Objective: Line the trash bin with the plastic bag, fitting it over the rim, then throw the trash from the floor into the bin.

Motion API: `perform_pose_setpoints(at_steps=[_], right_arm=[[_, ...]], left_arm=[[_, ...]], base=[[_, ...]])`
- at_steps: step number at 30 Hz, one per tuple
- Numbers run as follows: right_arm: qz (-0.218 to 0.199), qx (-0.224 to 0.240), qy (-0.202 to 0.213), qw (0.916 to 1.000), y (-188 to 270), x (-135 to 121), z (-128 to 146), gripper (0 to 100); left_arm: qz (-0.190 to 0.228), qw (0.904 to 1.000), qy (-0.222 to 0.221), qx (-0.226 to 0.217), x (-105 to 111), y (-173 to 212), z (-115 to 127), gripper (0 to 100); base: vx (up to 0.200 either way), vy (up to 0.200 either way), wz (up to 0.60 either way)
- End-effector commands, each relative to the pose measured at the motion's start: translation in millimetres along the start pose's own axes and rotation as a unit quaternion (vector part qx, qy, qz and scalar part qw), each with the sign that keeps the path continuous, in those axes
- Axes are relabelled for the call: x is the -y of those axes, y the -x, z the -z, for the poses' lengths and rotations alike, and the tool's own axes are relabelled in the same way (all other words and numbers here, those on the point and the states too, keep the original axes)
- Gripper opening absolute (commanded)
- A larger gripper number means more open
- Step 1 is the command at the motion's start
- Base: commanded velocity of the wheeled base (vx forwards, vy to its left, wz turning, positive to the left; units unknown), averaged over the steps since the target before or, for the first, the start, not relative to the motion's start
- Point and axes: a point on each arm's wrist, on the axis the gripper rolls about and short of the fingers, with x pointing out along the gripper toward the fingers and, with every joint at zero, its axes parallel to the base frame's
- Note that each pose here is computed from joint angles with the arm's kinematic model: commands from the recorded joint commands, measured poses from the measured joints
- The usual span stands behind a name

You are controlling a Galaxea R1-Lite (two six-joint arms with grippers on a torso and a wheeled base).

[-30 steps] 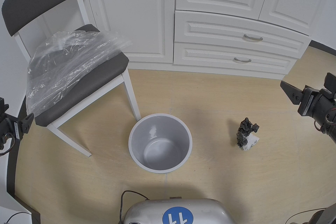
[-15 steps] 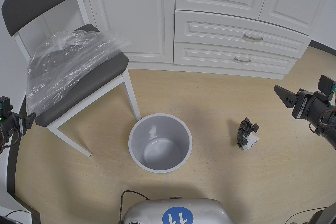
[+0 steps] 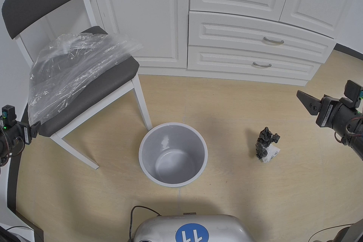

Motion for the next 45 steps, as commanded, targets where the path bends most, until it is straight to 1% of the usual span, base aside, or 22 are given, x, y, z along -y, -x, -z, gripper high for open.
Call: perform_pose_setpoints(at_steps=[1,10,14,25,27,30,35,36,37,38,39,41,42,44,45], right_arm=[[0.001,-0.002,-0.004,1.0000,-1,0,1,100],[0.000,-0.004,-0.006,1.0000,-2,0,2,100],[0.000,-0.002,-0.007,1.0000,-1,0,1,100],[-0.001,0.002,-0.009,1.0000,1,0,-1,100],[-0.001,0.003,-0.008,1.0000,1,0,-1,100],[-0.001,0.003,-0.009,1.0000,1,0,-1,100],[-0.001,0.003,-0.008,1.0000,1,0,-1,100],[-0.001,0.004,-0.009,0.9999,1,0,-2,100],[-0.001,0.004,-0.009,0.9999,1,0,-2,100],[-0.001,0.004,-0.009,0.9999,1,0,-2,100],[-0.001,0.003,-0.009,1.0000,1,0,-1,100],[-0.001,0.002,-0.010,1.0000,0,0,-1,100],[-0.001,0.002,-0.009,1.0000,0,0,-1,100],[-0.002,0.001,-0.009,1.0000,0,0,0,100],[-0.002,0.001,-0.009,1.0000,0,0,0,100]], left_arm=[[-0.006,0.9999,0.004,-0.014,-4,-10,8,100],[-0.018,0.9997,0.010,-0.014,-10,-21,12,100],[-0.023,0.9995,0.023,0.003,-11,-29,13,100],[-0.034,0.9985,0.020,0.038,-12,-56,24,100],[-0.033,0.9979,0.030,0.047,-12,-58,24,100],[-0.032,0.9974,0.041,0.050,-12,-57,25,100],[-0.033,0.9972,0.044,0.051,-13,-61,27,100],[-0.034,0.9966,0.044,0.061,-12,-66,27,100],[-0.034,0.9966,0.044,0.061,-12,-66,27,100],[-0.039,0.9951,0.051,0.075,-13,-73,29,100],[-0.039,0.9949,0.051,0.078,-13,-73,28,100],[-0.044,0.9911,0.064,0.109,-14,-81,29,100],[-0.044,0.9909,0.064,0.110,-14,-82,29,100],[-0.047,0.9863,0.075,0.139,-14,-89,29,100],[-0.047,0.9863,0.075,0.139,-14,-89,29,100]], base=[[0.000,0.000,0.00],[0.000,0.000,0.00],[0.000,0.000,0.00],[0.000,0.000,0.00],[0.000,0.000,0.00],[0.000,0.000,0.00],[0.000,0.000,0.00],[0.000,0.000,0.00],[0.000,0.000,0.00],[0.000,0.000,0.00],[0.000,0.000,0.00],[0.000,0.000,0.00],[0.000,0.000,0.00],[0.000,0.000,0.00],[0.000,0.000,0.00]])
